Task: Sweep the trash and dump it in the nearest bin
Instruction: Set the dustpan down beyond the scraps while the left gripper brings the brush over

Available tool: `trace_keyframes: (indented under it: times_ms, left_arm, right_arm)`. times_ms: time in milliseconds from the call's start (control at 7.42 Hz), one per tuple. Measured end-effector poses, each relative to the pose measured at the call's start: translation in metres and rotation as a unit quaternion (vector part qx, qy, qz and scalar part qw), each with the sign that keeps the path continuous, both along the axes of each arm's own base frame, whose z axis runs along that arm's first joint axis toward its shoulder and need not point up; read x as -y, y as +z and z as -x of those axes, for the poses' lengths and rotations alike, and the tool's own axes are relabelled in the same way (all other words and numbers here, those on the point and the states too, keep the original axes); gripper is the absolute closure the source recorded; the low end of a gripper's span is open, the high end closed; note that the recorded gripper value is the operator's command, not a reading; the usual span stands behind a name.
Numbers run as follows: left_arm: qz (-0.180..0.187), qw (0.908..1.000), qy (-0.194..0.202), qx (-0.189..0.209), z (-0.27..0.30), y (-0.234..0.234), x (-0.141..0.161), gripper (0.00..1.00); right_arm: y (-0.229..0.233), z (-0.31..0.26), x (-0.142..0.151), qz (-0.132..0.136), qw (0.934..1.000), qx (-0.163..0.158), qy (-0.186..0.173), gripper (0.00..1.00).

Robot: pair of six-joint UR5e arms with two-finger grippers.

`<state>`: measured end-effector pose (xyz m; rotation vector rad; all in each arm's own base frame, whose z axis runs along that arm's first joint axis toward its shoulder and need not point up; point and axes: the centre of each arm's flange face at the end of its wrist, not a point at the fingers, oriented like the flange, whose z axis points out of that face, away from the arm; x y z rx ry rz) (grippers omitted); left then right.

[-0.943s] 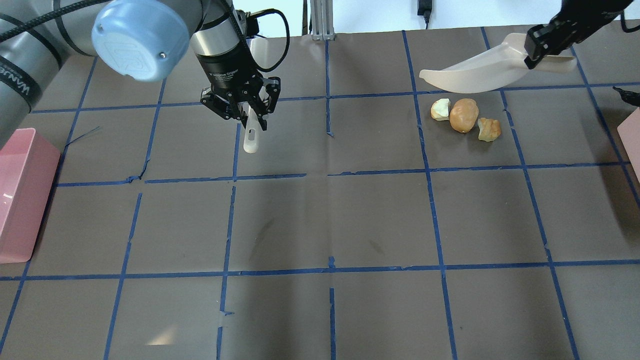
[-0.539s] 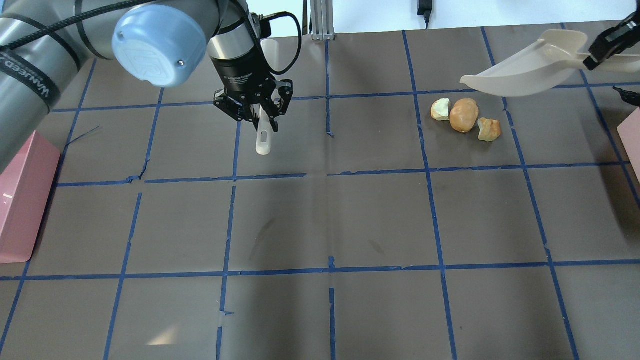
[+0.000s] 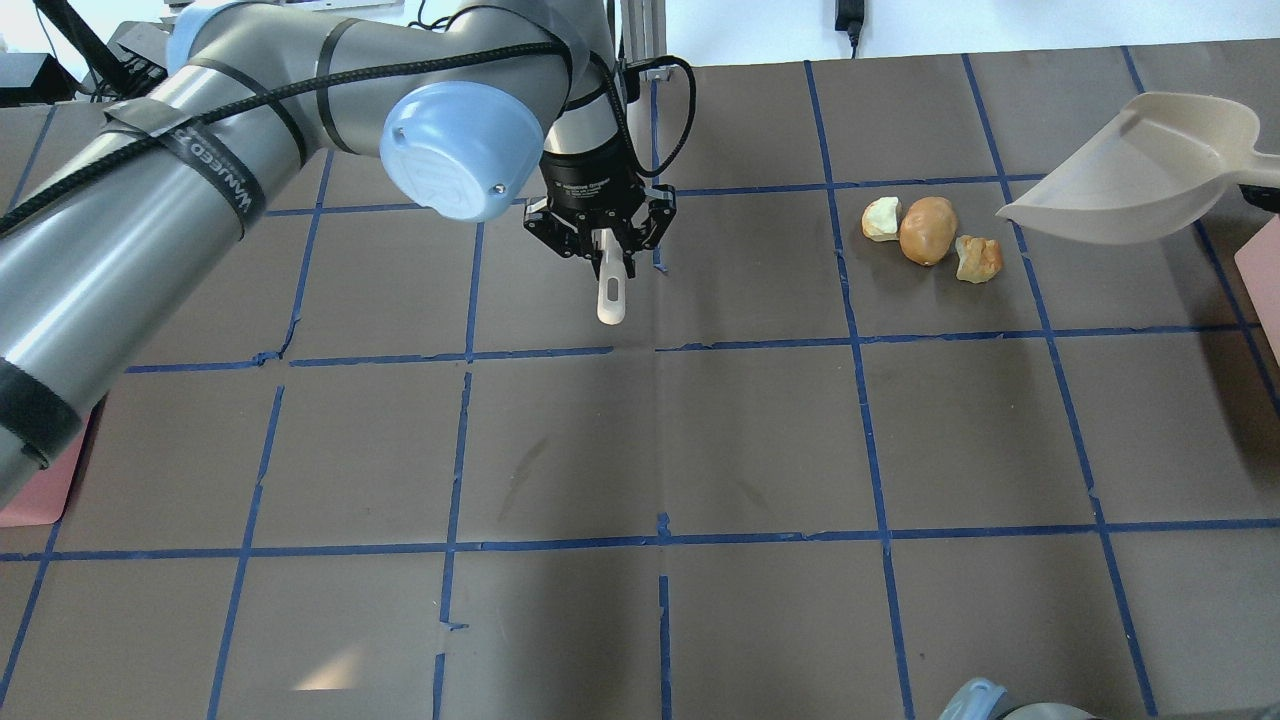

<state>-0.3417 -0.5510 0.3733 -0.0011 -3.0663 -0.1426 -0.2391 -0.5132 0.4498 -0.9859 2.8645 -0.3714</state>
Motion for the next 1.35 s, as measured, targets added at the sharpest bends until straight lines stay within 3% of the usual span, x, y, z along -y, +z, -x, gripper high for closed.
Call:
trace_keyframes:
  times_ms: [539, 1347]
  left_arm:
    - [0.004, 1.0, 0.004, 0.001, 0.035, -0.026, -0.004, 1.0]
    - [0.019, 0.9996, -0.021, -0.006, 0.066, -0.05, 0.0, 1.0]
  right_arm:
    - [-0.044, 0.042, -0.03, -0.006, 0.9965, 0.035, 0.076, 0.76]
    - [-0.093, 0.063, -0.021, -0.015, 0.9859, 0.048, 0.159, 0.76]
